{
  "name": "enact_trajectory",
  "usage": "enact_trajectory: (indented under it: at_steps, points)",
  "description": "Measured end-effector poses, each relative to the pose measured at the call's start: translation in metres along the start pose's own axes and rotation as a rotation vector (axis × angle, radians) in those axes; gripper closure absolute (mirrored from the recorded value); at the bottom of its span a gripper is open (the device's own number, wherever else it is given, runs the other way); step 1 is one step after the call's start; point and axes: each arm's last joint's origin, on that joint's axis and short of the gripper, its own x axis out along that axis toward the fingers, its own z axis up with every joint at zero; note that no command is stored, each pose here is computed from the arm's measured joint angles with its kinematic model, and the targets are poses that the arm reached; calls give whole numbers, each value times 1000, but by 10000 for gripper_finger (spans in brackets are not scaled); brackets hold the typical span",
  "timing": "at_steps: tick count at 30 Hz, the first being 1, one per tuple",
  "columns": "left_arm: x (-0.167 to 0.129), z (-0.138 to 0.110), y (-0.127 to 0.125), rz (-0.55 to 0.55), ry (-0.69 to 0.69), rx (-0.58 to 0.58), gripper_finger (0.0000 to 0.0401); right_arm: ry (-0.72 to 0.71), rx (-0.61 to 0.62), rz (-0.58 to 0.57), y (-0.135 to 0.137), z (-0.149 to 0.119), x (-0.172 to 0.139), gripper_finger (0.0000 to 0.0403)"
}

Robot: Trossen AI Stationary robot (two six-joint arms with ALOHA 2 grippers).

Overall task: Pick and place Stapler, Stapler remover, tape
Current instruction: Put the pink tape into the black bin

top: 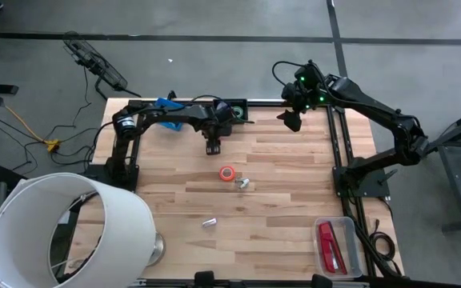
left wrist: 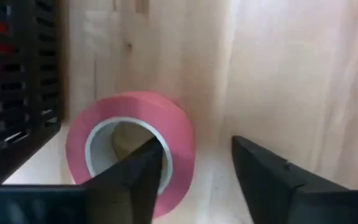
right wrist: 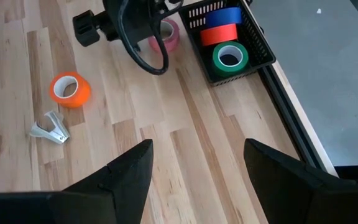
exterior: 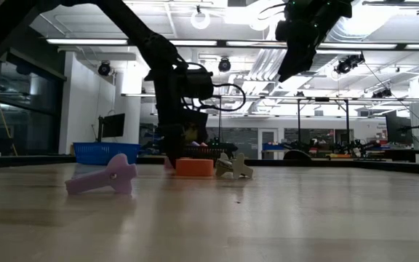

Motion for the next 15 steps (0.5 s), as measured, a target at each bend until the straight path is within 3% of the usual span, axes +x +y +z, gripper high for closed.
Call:
enact_trajectory:
  at_steps: [8,15]
  points:
    - [-3,2,3,19,8,-45,362,1,1,-1,0,0,0,160]
    - [-7,2,0,-5,5,-67,367,4,2,-1,0,0,0,160]
